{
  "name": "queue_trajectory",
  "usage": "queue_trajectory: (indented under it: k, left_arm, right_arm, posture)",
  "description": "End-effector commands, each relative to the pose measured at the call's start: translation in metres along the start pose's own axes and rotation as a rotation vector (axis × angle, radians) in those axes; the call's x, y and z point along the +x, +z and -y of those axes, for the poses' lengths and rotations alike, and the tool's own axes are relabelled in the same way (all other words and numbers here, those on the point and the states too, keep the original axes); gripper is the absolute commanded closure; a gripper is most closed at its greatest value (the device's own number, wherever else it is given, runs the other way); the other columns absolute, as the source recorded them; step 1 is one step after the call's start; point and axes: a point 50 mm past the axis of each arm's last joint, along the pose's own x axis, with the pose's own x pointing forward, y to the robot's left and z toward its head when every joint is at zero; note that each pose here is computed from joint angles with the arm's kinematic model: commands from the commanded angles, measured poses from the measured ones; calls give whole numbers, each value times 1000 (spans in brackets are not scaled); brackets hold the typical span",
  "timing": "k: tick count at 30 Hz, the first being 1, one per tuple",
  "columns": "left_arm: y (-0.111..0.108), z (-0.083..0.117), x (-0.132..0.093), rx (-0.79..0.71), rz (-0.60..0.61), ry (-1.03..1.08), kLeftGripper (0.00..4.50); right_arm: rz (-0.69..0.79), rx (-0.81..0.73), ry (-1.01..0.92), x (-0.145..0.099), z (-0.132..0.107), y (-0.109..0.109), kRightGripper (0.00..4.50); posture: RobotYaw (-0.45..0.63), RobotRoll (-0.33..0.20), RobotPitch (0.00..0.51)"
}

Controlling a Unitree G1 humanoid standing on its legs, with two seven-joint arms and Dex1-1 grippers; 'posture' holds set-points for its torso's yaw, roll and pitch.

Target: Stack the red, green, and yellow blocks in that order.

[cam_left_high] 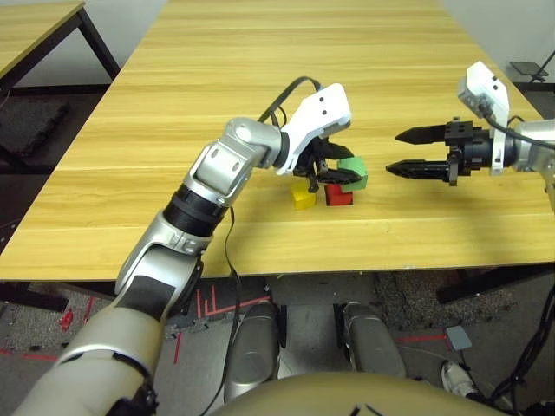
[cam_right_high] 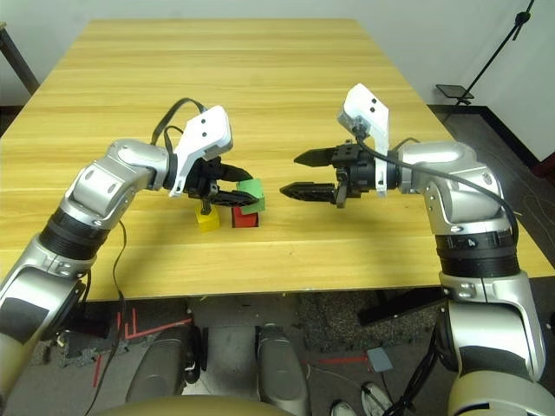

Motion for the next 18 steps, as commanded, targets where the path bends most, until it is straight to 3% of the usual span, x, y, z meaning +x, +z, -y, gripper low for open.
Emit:
queue_trajectory:
  k: [1, 18]
  left_arm:
    - [4, -3, 6, 45, -11, -26, 2539]
    - [-7, -5, 12, 55, -24, -37, 2539]
  right_arm:
    - [13, 4, 3, -1, -4, 0, 0]
    - [15, 13, -23, -7, -3, -2, 0]
  posture:
    - [115, -114, 80]
    - [106, -125, 84]
